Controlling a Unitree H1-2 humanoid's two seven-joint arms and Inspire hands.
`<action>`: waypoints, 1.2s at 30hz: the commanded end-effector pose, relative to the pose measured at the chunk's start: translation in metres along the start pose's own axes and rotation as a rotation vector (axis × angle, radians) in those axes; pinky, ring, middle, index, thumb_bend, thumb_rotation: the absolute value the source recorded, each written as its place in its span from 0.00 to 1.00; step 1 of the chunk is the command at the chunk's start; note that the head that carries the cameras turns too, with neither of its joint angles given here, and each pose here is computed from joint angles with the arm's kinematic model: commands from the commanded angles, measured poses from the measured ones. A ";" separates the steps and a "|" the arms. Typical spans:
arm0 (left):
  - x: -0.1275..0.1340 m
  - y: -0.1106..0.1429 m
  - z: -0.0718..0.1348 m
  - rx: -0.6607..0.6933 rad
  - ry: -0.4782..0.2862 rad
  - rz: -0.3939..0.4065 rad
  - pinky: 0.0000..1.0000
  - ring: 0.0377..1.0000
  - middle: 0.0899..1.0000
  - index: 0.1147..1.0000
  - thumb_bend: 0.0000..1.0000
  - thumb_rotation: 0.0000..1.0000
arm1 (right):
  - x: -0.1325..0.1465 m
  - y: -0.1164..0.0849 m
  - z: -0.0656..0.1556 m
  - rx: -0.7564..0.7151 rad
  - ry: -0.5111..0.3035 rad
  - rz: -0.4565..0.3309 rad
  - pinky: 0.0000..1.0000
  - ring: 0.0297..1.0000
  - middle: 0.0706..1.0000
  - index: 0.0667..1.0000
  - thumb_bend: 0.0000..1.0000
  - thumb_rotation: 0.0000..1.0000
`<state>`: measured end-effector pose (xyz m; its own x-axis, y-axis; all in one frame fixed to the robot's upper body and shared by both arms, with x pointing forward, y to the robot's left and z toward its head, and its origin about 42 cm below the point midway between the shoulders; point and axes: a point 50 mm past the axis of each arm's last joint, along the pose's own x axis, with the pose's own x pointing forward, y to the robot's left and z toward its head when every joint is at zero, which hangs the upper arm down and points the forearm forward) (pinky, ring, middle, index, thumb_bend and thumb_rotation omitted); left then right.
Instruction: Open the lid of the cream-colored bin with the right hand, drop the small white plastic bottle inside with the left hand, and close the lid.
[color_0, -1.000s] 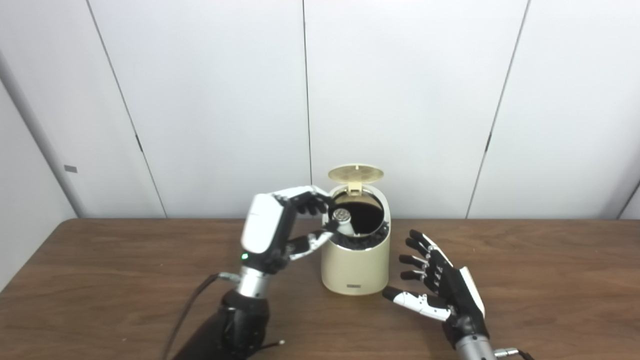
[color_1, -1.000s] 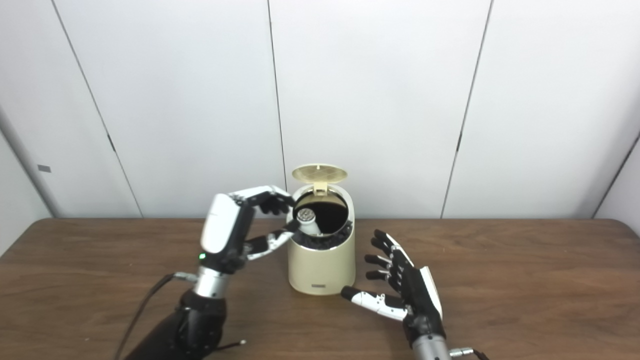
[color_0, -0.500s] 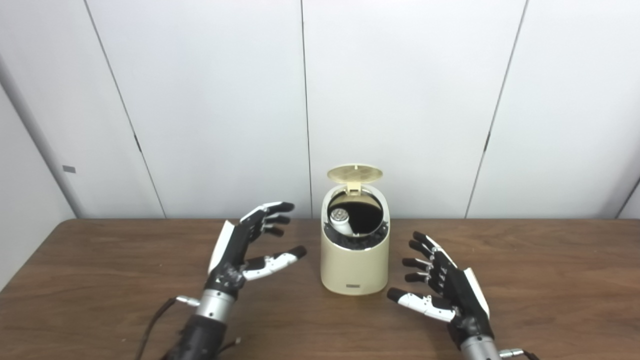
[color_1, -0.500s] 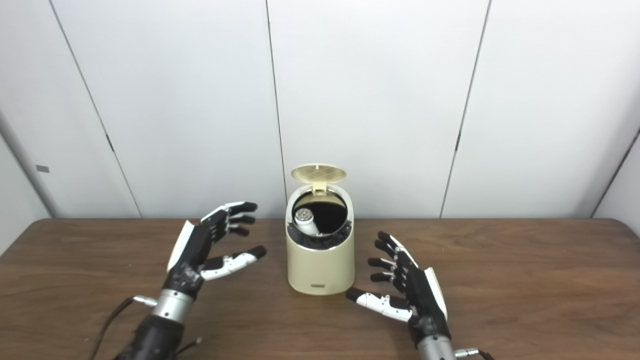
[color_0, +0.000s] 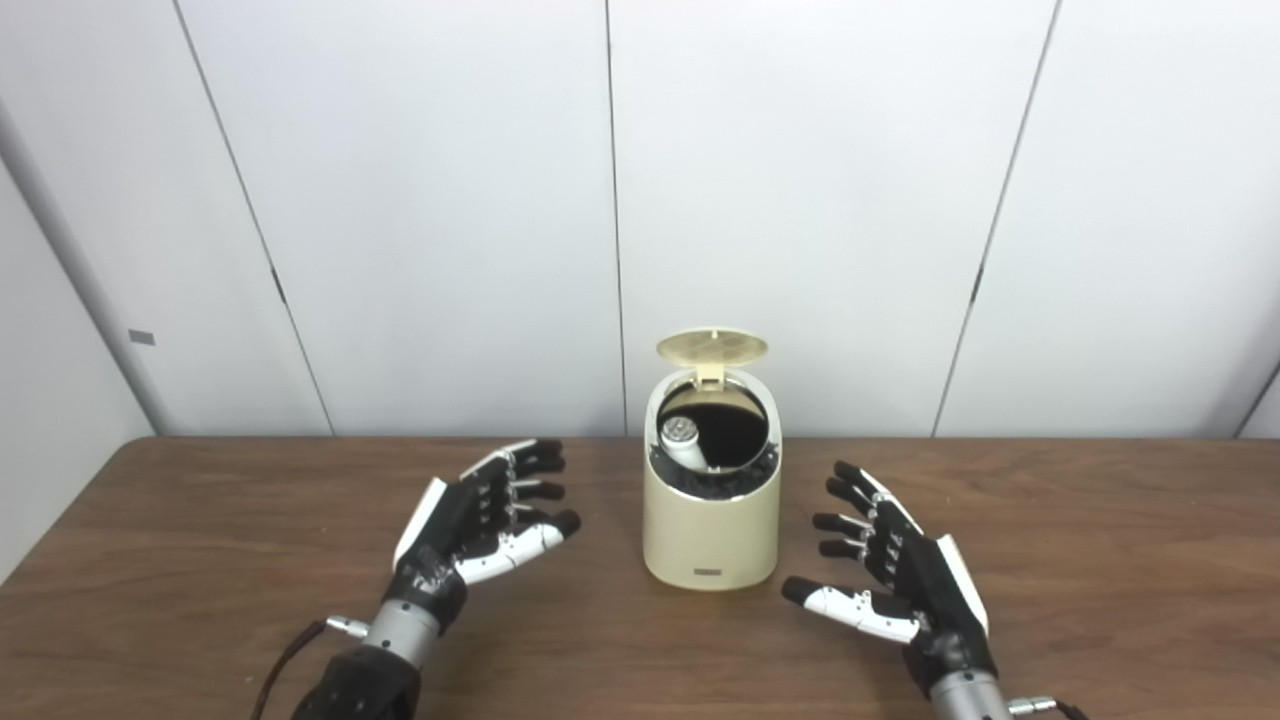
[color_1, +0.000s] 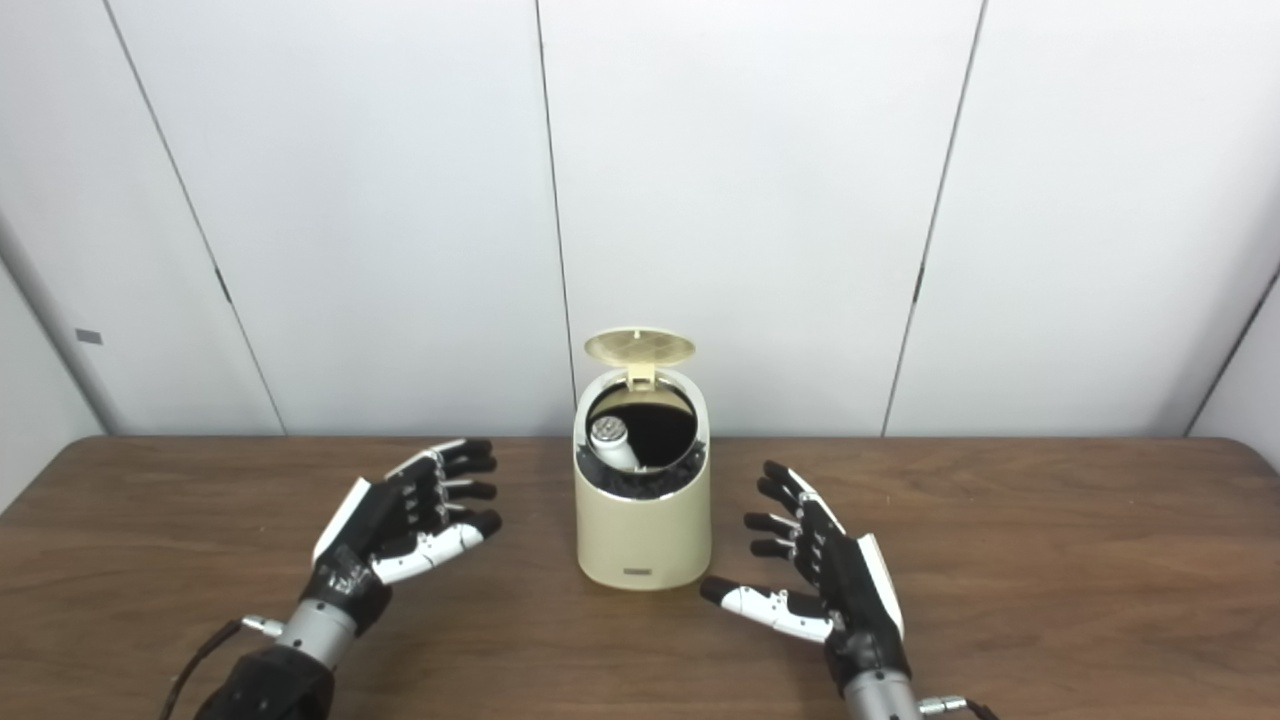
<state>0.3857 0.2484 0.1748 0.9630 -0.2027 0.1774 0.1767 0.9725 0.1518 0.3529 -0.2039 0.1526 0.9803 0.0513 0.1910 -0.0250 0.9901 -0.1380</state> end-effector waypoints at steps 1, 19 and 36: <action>0.009 0.007 0.010 0.010 -0.045 0.013 0.62 0.71 0.76 0.77 0.71 0.23 | 0.010 -0.003 0.016 0.012 -0.101 -0.002 0.67 0.76 0.86 0.86 0.79 0.23; -0.002 -0.003 -0.016 -0.005 0.005 0.032 0.59 0.70 0.76 0.78 0.71 0.18 | 0.104 -0.027 0.159 -0.533 -0.423 0.102 0.73 0.81 0.83 0.82 0.63 0.60; -0.002 -0.012 -0.027 0.009 -0.004 0.036 0.64 0.71 0.76 0.78 0.69 0.20 | 0.126 -0.003 0.212 -0.742 -0.493 0.240 0.73 0.84 0.82 0.78 0.67 0.66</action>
<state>0.3777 0.2402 0.1300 0.9804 -0.1617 0.1129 0.1459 0.9798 0.1369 0.4347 -0.1770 0.3516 0.8212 0.4385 0.3653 0.0149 0.6233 -0.7818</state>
